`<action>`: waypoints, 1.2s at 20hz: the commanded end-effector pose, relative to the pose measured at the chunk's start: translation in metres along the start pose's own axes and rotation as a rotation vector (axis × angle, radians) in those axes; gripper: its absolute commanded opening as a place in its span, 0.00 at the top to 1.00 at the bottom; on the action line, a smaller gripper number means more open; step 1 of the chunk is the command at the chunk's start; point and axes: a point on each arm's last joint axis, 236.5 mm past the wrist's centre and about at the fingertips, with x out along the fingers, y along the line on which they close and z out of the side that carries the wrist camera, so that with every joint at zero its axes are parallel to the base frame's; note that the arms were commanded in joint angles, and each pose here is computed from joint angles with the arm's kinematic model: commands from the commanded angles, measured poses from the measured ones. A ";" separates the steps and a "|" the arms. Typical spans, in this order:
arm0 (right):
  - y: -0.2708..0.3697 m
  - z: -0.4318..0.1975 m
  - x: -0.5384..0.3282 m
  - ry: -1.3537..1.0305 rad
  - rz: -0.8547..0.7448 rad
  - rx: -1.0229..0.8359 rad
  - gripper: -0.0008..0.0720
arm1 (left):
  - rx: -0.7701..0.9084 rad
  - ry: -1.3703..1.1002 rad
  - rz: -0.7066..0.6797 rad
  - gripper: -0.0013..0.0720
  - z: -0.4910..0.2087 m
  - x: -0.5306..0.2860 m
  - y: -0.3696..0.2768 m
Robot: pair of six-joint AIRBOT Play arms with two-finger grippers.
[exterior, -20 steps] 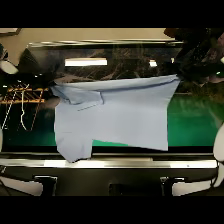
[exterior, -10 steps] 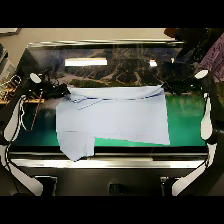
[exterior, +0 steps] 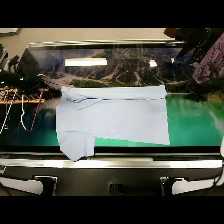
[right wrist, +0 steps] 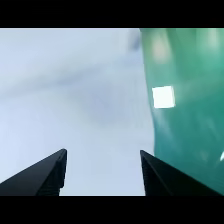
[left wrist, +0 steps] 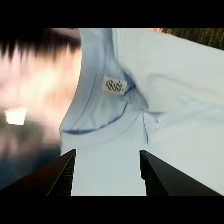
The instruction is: Fold the clothes and pants, and hang the long-sleeved shirts on hangers.
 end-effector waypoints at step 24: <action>-0.076 -0.220 0.089 0.258 0.009 0.107 0.28 | -0.197 0.058 -0.002 0.35 -0.136 -0.011 0.029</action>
